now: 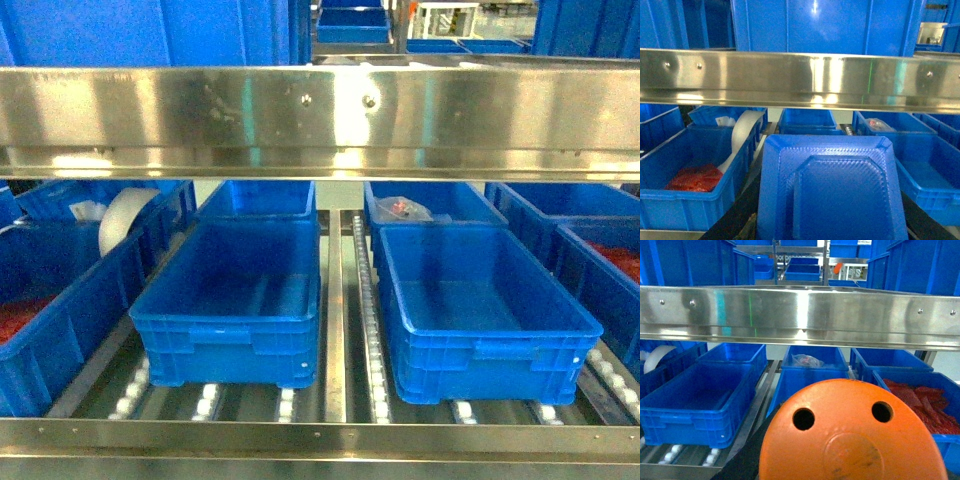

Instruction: Sort blue parts and orange caps into right shelf containers

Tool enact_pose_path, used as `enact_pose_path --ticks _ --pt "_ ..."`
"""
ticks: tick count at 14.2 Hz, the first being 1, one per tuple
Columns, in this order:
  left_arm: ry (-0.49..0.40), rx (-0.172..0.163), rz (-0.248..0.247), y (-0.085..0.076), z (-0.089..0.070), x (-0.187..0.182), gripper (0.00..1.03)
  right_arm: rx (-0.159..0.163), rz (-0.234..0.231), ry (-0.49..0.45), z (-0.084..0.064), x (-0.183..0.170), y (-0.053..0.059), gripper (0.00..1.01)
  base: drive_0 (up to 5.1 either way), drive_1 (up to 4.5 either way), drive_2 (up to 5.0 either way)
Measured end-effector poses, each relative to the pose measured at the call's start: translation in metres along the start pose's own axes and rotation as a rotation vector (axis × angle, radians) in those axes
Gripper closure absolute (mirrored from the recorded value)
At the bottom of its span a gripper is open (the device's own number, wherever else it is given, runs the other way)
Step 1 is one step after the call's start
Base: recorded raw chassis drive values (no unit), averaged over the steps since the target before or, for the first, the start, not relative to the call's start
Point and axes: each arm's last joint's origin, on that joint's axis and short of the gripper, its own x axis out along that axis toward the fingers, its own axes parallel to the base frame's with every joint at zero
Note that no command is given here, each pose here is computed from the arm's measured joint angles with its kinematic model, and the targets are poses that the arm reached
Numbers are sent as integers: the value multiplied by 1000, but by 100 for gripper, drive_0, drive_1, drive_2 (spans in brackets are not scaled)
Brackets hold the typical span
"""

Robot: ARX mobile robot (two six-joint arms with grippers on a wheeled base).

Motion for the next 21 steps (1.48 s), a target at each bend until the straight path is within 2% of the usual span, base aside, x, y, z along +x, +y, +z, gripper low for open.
enact_pose_path --ticks 21 --pt "1 0 0 0 0 0 60 7 0 1 0 0 0 57 0 0 0"
